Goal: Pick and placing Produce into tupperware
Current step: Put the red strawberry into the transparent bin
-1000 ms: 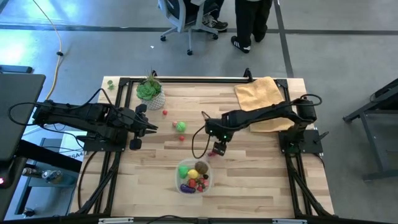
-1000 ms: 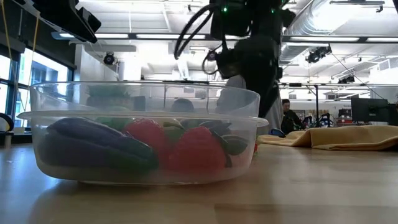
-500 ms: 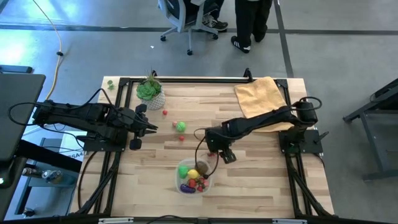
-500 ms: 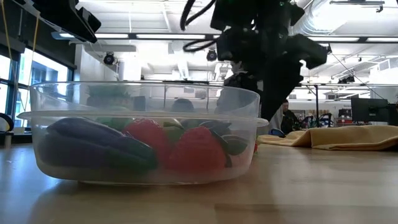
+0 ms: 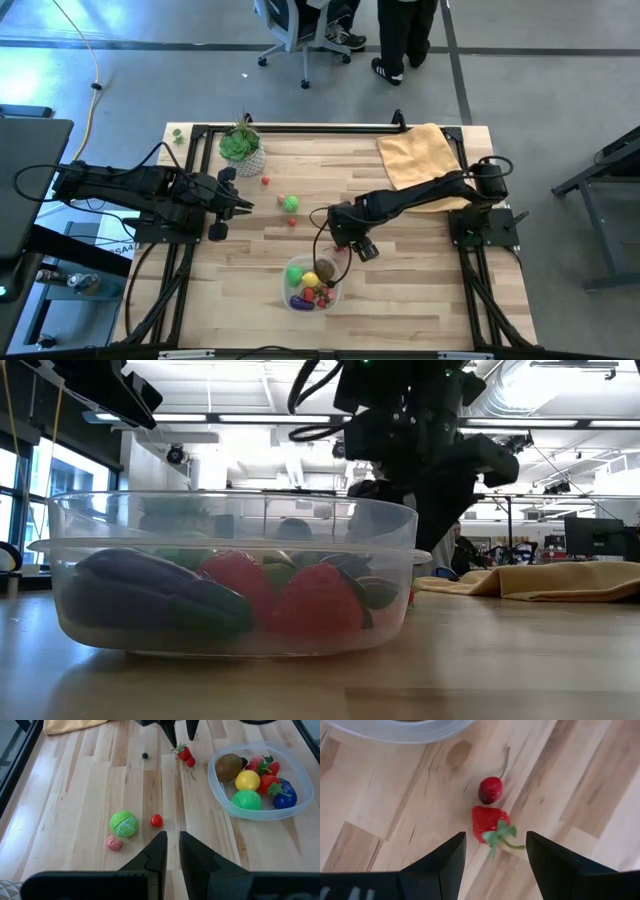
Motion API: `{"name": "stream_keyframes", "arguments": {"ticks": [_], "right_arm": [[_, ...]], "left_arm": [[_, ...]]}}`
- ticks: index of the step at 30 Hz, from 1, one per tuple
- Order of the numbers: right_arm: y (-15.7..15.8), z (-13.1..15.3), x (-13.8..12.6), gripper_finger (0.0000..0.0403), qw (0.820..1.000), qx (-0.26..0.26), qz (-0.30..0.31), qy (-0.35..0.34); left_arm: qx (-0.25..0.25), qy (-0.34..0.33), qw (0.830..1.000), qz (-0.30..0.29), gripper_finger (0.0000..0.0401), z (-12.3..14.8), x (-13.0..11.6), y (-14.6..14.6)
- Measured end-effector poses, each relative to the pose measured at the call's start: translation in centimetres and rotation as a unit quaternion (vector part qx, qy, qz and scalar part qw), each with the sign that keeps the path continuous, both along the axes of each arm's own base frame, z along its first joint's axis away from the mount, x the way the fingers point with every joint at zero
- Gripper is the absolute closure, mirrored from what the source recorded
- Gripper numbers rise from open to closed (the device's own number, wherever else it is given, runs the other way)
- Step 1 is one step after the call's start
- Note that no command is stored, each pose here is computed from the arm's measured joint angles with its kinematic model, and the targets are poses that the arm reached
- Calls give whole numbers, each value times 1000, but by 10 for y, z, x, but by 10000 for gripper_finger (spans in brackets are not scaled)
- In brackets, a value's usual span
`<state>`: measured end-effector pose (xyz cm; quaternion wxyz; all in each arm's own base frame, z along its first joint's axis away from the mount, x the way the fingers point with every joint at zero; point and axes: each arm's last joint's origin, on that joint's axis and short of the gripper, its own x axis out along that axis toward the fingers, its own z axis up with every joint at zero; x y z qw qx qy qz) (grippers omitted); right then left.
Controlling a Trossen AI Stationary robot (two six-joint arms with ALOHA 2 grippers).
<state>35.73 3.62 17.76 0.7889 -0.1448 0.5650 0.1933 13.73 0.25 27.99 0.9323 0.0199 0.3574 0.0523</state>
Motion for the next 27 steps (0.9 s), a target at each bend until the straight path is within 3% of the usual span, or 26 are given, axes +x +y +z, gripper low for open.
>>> {"name": "stream_keyframes", "arguments": {"ticks": [16, 27], "right_arm": [[2, -11, 5, 202, 1000, 21, 16, 6], [1, -15, 8, 127, 1000, 0, 17, -4]], "left_arm": [[0, 0, 1000, 0, 361, 0, 0, 0], [0, 0, 1000, 0, 361, 0, 0, 0]]}}
